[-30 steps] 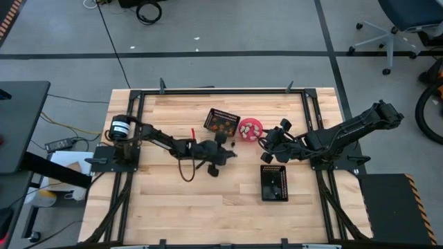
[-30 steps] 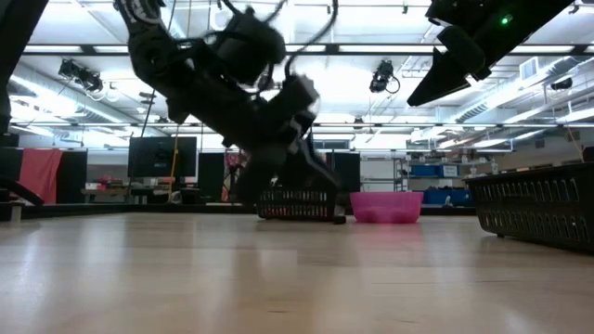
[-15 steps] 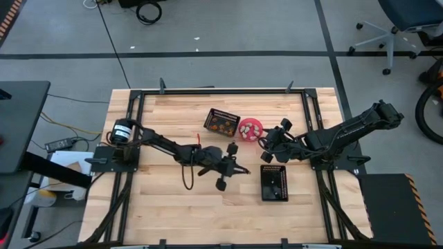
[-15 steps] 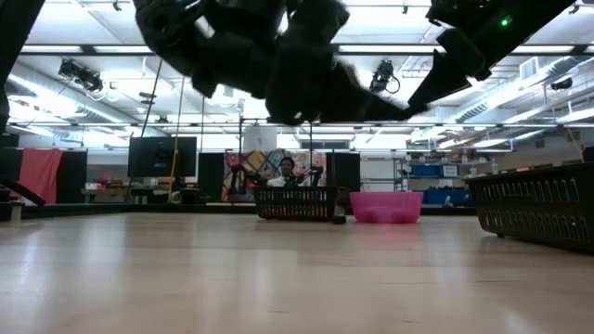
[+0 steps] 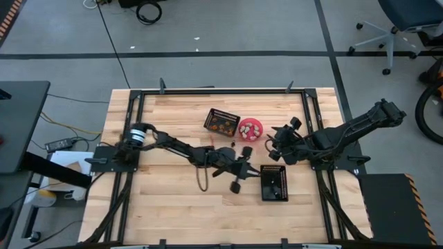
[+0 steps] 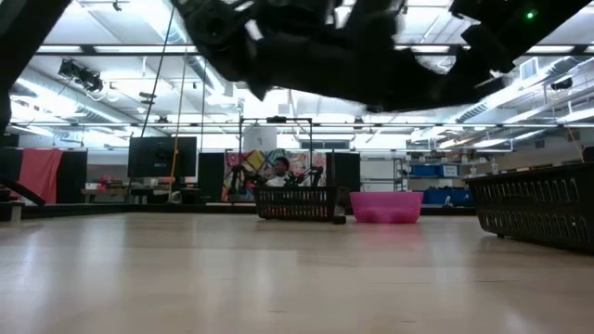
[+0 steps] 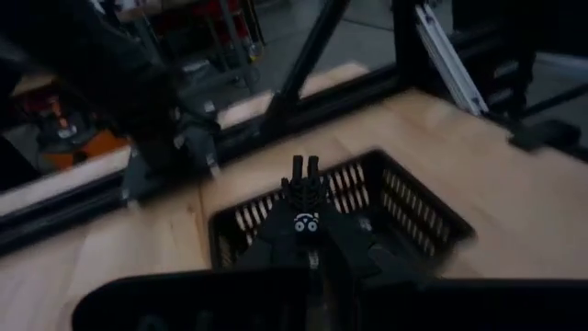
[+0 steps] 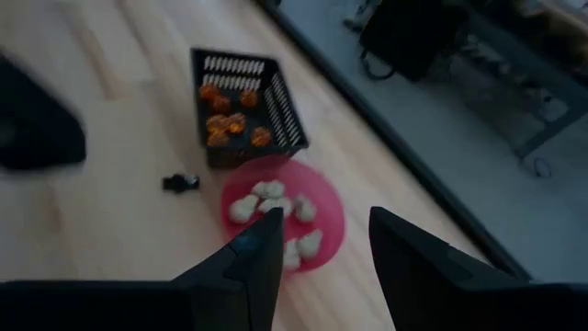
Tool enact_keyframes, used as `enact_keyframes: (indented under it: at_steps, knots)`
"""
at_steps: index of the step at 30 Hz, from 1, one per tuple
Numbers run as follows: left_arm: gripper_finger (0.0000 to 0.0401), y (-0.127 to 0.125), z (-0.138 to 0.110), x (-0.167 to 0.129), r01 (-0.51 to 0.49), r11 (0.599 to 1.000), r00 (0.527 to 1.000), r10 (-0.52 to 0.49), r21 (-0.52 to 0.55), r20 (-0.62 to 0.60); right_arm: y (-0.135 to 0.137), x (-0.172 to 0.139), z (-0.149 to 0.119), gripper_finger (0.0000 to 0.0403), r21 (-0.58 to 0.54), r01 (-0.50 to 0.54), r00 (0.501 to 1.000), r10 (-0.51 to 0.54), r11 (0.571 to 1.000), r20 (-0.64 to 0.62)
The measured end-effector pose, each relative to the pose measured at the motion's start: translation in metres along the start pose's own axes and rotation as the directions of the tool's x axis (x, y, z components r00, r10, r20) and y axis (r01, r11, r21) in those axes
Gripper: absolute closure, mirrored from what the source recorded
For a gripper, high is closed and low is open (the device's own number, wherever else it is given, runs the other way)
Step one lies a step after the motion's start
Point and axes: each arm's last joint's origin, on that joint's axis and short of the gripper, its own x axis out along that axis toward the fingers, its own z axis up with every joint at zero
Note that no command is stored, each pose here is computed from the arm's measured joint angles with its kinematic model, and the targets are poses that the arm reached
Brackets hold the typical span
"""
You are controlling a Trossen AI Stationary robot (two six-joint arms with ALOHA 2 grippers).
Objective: Sort Halloween decoration
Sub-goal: Put the black skeleton toy into the bottom black bin
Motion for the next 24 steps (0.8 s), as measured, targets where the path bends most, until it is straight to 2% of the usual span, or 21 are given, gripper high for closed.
enact_keyframes:
  at_steps: [8, 13, 19, 24]
  knots:
    - [0.0387, 0.003, -0.003, 0.038, 0.047, 0.997, 0.999, -0.046, -0.056, 0.021, -0.006, 0.000, -0.011, 0.0239, 0.018, 0.039, 0.999, -0.039, 0.999, 0.037]
    - [0.0335, 0.003, -0.009, 0.048, 0.065, 0.994, 0.998, -0.065, -0.092, -0.001, -0.007, 0.000, -0.013, 0.0239, 0.031, 0.037, 0.998, -0.038, 0.999, 0.041]
    - [0.0264, 0.007, -0.014, 0.046, 0.099, 0.990, 0.994, -0.103, -0.097, -0.037, -0.007, -0.001, -0.012, 0.0239, 0.044, 0.032, 0.998, -0.034, 0.999, 0.048]
    - [0.0250, 0.014, -0.011, 0.032, 0.119, 0.991, 0.990, -0.123, -0.054, -0.072, -0.007, -0.001, -0.012, 0.0239, 0.048, 0.026, 0.999, -0.029, 0.998, 0.046]
